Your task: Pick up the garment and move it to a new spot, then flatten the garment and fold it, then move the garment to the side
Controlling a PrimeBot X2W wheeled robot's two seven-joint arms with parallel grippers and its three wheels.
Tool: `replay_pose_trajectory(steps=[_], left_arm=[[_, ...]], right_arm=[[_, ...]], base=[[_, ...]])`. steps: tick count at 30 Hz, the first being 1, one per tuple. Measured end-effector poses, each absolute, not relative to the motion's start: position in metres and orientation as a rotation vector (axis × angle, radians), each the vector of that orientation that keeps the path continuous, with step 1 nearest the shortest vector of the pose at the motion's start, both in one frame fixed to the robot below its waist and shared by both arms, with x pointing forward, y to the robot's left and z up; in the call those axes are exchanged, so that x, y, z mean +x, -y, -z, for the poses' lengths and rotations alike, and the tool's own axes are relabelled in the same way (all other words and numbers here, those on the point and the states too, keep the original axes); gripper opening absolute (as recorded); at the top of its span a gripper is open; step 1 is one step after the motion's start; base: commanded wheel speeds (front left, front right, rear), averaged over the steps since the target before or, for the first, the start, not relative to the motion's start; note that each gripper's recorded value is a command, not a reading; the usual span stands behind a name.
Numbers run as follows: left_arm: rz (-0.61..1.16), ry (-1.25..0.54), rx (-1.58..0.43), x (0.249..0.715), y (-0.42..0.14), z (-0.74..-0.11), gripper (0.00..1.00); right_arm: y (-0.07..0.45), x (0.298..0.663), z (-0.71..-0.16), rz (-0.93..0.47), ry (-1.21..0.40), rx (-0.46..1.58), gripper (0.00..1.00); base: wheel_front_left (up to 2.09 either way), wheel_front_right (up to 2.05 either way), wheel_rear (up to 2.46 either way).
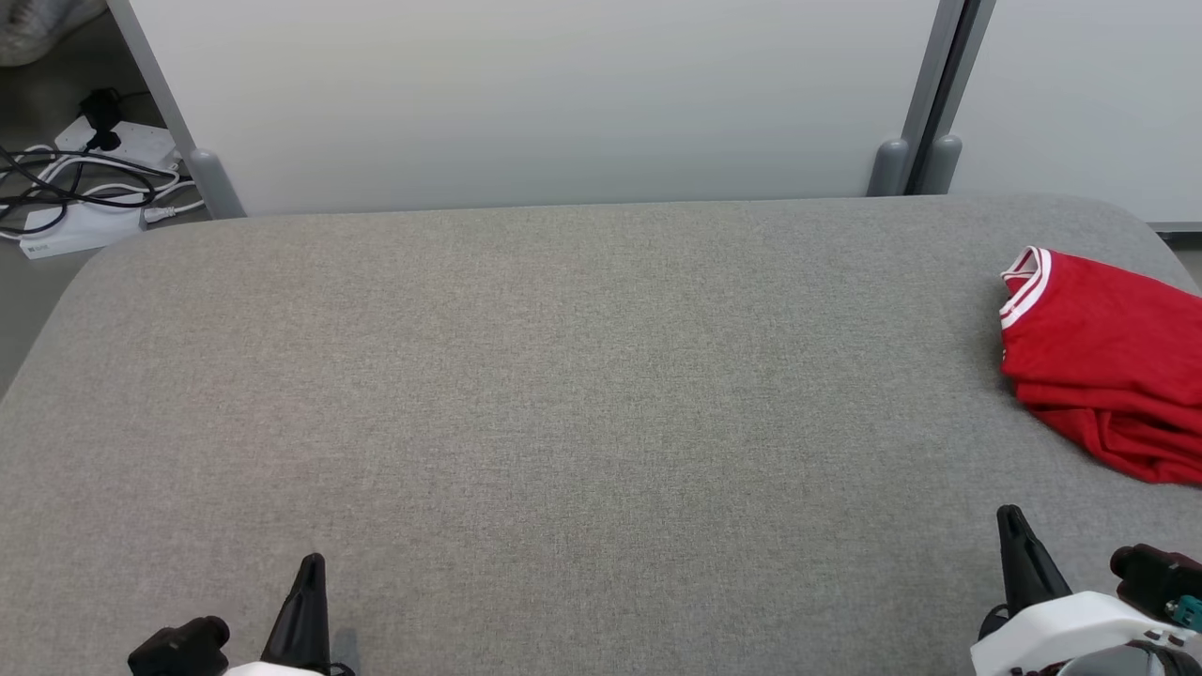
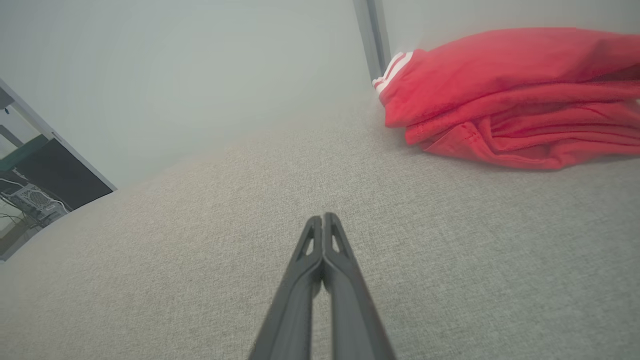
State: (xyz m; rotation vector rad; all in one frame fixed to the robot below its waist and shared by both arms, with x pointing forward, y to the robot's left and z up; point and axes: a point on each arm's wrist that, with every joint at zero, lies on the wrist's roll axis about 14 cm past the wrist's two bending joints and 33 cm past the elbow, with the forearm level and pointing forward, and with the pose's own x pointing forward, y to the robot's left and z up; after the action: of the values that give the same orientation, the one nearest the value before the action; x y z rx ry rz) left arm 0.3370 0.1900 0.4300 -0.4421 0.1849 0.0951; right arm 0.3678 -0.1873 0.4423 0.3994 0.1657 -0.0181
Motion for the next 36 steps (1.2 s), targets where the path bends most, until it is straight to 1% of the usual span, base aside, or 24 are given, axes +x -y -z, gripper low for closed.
replay_pose_trajectory(steps=[36], left_arm=[[-0.135, -0.175, -0.844, 0.349, -0.192, -0.439, 0.0]], right_arm=[[0.197, 0.374, -0.455, 0.093, -0.134, 0.808, 0.0]], base=[[0.0, 0.0, 0.0]])
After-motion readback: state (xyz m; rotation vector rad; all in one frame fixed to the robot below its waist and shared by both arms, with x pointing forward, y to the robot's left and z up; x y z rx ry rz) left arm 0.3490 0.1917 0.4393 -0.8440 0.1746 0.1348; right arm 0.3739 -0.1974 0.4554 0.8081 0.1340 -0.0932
